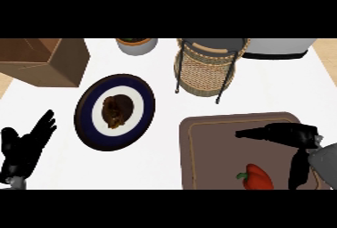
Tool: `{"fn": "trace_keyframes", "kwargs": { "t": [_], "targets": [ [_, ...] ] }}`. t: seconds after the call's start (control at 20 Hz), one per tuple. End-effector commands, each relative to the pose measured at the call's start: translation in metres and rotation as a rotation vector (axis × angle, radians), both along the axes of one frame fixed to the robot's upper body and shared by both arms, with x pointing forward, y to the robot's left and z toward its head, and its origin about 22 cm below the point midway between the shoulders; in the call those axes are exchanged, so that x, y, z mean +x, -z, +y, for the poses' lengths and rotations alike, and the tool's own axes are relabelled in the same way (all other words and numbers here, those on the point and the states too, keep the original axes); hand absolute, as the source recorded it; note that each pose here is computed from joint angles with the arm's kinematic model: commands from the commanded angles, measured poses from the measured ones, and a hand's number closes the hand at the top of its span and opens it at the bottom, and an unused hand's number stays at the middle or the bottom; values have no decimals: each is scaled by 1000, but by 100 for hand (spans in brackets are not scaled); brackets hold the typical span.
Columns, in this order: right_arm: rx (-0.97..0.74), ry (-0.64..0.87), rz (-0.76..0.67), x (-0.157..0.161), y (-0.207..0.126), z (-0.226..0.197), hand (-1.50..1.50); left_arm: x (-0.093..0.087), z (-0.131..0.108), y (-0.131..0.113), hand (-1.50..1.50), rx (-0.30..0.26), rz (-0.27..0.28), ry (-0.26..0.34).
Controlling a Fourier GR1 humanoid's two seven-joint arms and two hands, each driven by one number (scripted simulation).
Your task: Pick the bell pepper from the tray and place it in the tiered basket
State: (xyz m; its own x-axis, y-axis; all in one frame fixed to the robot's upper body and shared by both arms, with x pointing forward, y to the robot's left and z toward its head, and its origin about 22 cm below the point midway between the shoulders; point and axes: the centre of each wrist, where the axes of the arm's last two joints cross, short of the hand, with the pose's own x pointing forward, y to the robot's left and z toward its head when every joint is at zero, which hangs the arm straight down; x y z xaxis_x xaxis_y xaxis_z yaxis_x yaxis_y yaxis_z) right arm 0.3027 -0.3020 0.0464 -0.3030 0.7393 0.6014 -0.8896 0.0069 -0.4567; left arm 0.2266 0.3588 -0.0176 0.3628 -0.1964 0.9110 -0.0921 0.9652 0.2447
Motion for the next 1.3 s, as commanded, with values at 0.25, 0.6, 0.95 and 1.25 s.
{"fn": "trace_keyframes", "kwargs": {
  "t": [0.25,0.6,0.95,1.25],
  "targets": [
    [93,-49,68,5,10,2,-150,-19,3,5,0,5,-5,-10],
    [66,-66,88,-13,20,16,-150,-12,-5,-7,0,2,2,-15],
    [54,-77,97,-18,43,29,-150,-7,5,4,0,1,1,-5],
    [52,-127,137,-46,62,48,-150,-6,-12,1,0,-14,9,0]
  ]
}}
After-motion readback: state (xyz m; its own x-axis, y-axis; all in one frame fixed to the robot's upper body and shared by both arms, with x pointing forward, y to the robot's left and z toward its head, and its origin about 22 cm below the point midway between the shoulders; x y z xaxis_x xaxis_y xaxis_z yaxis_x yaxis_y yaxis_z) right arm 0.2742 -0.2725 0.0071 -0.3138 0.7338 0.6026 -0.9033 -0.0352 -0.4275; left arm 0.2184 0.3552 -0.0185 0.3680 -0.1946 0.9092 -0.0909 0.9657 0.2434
